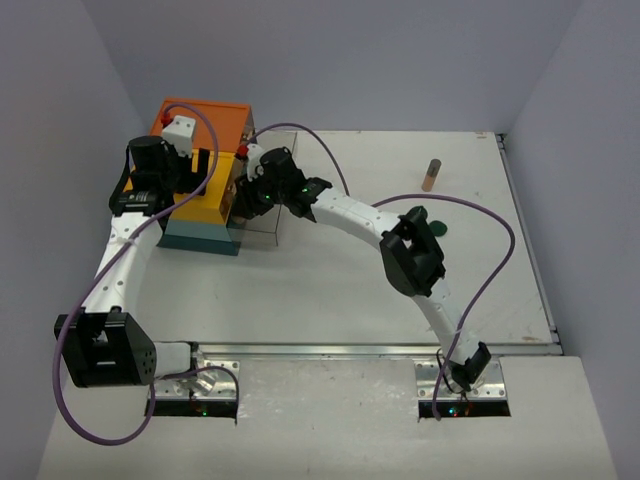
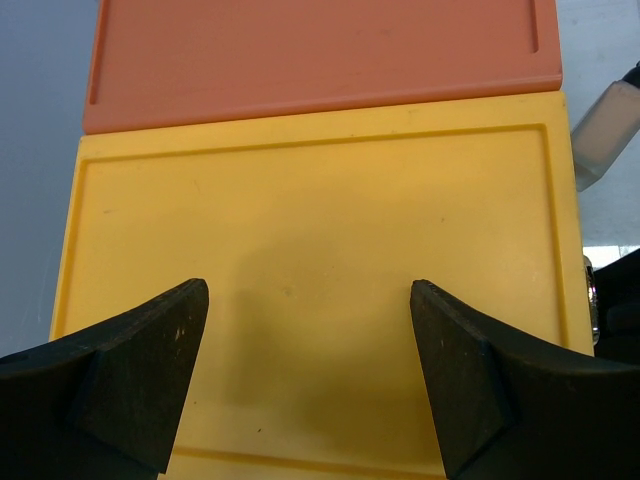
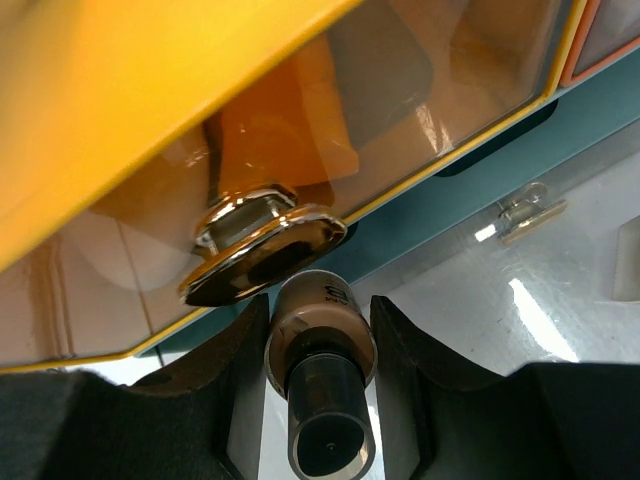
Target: Organize the makeup
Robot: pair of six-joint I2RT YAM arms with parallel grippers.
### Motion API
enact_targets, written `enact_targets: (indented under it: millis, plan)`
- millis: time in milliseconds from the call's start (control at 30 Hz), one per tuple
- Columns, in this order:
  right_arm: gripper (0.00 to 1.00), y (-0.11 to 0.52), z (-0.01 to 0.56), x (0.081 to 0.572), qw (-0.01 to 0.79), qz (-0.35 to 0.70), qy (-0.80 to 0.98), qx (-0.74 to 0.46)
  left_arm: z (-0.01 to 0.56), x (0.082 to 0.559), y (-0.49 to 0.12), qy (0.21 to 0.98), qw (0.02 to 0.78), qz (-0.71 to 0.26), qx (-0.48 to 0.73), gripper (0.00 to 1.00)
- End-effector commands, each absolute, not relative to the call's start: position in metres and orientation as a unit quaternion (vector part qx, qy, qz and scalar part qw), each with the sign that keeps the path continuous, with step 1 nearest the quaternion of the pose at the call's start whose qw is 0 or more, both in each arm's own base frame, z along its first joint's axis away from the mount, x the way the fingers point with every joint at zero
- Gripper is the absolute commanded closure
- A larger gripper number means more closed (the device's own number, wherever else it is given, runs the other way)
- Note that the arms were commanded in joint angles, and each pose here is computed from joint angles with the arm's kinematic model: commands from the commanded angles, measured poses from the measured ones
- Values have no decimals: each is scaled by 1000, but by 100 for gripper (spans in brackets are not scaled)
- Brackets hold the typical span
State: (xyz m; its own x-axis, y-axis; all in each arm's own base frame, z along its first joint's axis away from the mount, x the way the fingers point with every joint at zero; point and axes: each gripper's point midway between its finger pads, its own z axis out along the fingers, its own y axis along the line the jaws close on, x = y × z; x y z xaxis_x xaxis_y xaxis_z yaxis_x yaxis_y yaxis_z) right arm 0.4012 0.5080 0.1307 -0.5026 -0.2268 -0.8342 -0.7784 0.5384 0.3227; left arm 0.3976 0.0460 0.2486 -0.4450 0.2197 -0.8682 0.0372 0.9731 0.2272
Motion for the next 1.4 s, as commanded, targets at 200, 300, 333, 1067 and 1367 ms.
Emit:
enact_targets:
  millis: [200,300,333,1067,1367]
  plan:
    - [31,513,171,424,443,351,767,-305,269,407,48,824,554,85,79,20]
    - [32,508,178,430,458,335,767,-299,268,407,46,825,554,82,82,20]
    - [32,506,181,431,462,329,766,-301,268,407,45,824,554,80,84,20]
    - [52,482,214,429,497,286,755,-318,273,406,41,820,560,72,92,19]
    - [48,485,203,411,469,304,755,-344,267,405,41,824,555,72,95,19]
